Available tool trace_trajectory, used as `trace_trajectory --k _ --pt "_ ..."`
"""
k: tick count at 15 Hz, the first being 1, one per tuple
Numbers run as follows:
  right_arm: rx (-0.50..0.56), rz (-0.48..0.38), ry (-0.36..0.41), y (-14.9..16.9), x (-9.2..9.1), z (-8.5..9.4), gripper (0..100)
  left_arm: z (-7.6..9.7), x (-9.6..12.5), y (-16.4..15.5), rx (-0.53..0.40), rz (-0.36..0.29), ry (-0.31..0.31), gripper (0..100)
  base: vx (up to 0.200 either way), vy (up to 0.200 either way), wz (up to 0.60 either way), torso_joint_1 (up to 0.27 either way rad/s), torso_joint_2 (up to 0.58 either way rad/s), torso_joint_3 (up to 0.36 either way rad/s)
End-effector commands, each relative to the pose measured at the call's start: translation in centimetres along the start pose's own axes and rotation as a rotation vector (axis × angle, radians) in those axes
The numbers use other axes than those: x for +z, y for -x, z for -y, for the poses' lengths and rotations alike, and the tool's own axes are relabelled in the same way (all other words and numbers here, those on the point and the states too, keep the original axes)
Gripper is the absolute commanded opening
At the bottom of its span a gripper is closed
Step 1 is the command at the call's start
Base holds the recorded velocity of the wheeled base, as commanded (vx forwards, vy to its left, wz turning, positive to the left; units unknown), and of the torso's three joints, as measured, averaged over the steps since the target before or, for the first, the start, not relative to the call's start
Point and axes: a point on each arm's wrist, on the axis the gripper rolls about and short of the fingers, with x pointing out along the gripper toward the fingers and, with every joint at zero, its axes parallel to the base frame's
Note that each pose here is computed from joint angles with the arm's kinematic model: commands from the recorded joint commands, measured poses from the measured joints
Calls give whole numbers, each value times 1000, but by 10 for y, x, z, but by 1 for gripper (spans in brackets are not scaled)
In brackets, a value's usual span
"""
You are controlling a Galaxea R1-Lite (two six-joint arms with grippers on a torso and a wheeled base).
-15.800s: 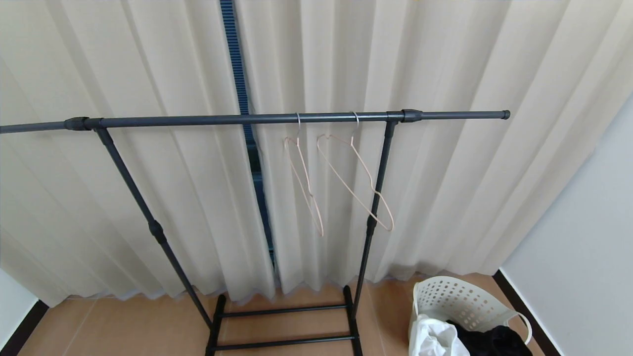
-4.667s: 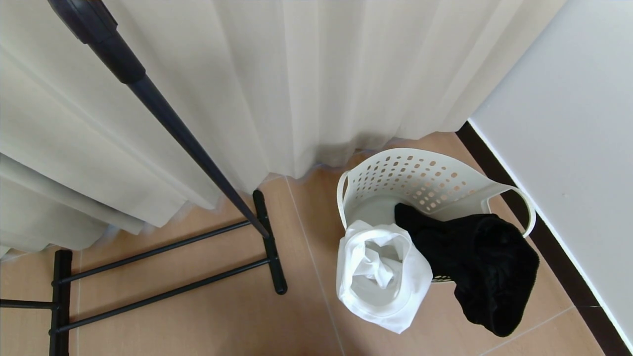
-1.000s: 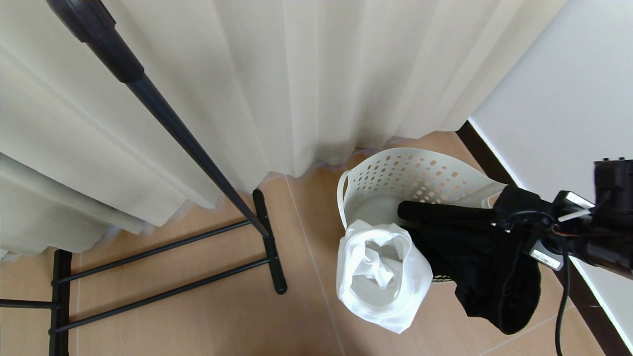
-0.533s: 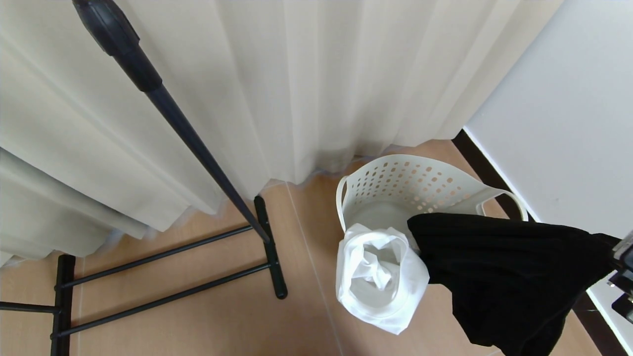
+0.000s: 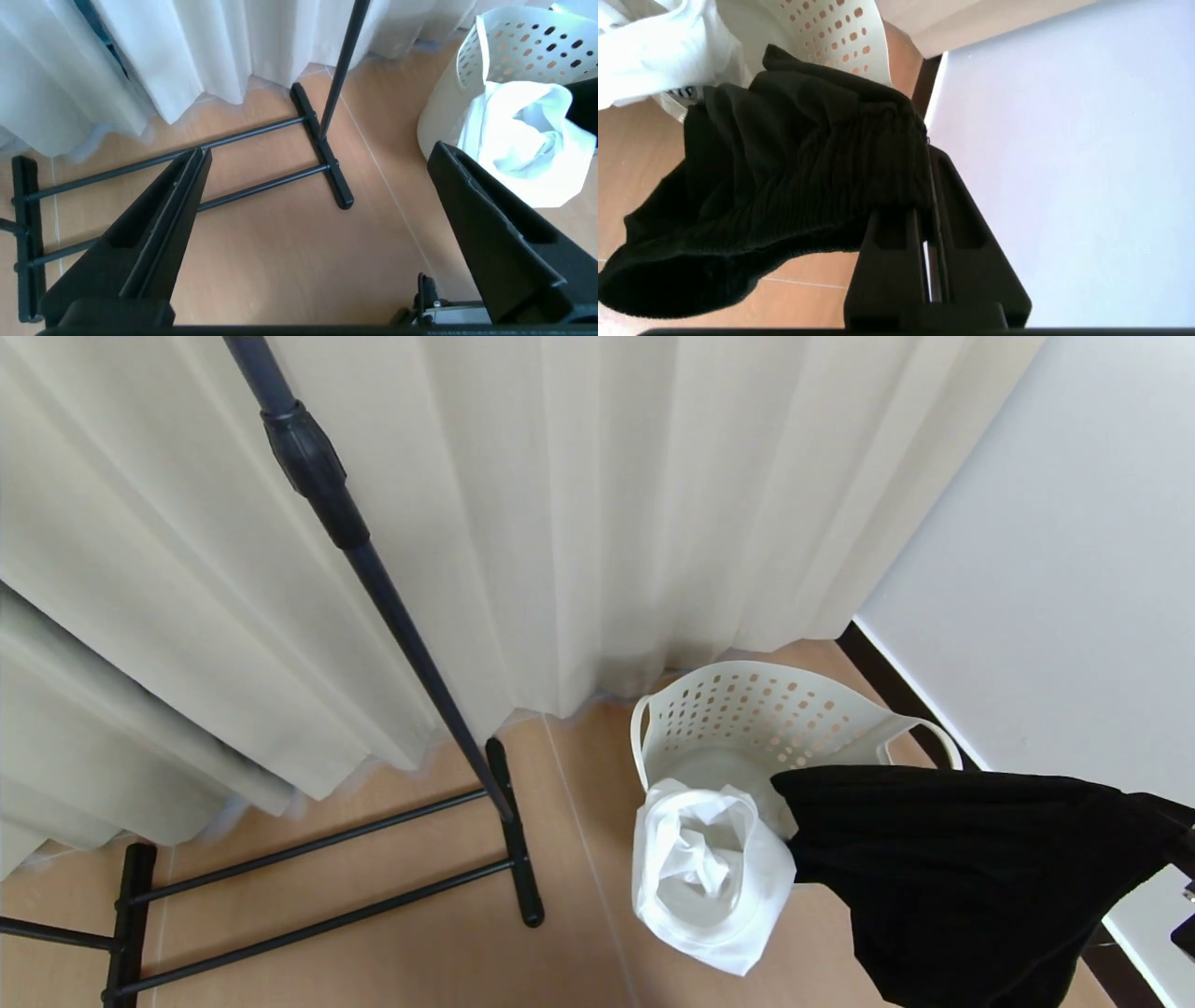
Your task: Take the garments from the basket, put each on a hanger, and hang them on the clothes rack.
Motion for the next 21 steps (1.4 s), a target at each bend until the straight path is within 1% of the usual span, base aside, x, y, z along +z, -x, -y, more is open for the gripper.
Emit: trace_trajectory --k 1,4,6,8,15,21 --pt "22 2 1 -3 0 -2 0 0 0 0 0 -1 0 100 0 0 0 2 -2 207" --pt "49 -30 -42 -16 3 -4 0 0 0 0 -1 -1 0 100 0 0 0 1 4 203" --pt "31 -39 -49 -16 3 -1 0 0 0 0 0 -1 0 100 0 0 0 0 0 195" --pt "26 -51 -50 -18 2 -1 0 0 0 0 0 -1 0 100 0 0 0 22 -212 2" --pt "15 -58 -55 -17 0 1 0 0 0 0 0 -1 2 100 0 0 0 80 -426 -144" --pt "21 -65 -53 -17 -1 -1 0 0 0 0 0 -1 2 100 0 0 0 152 -486 -140"
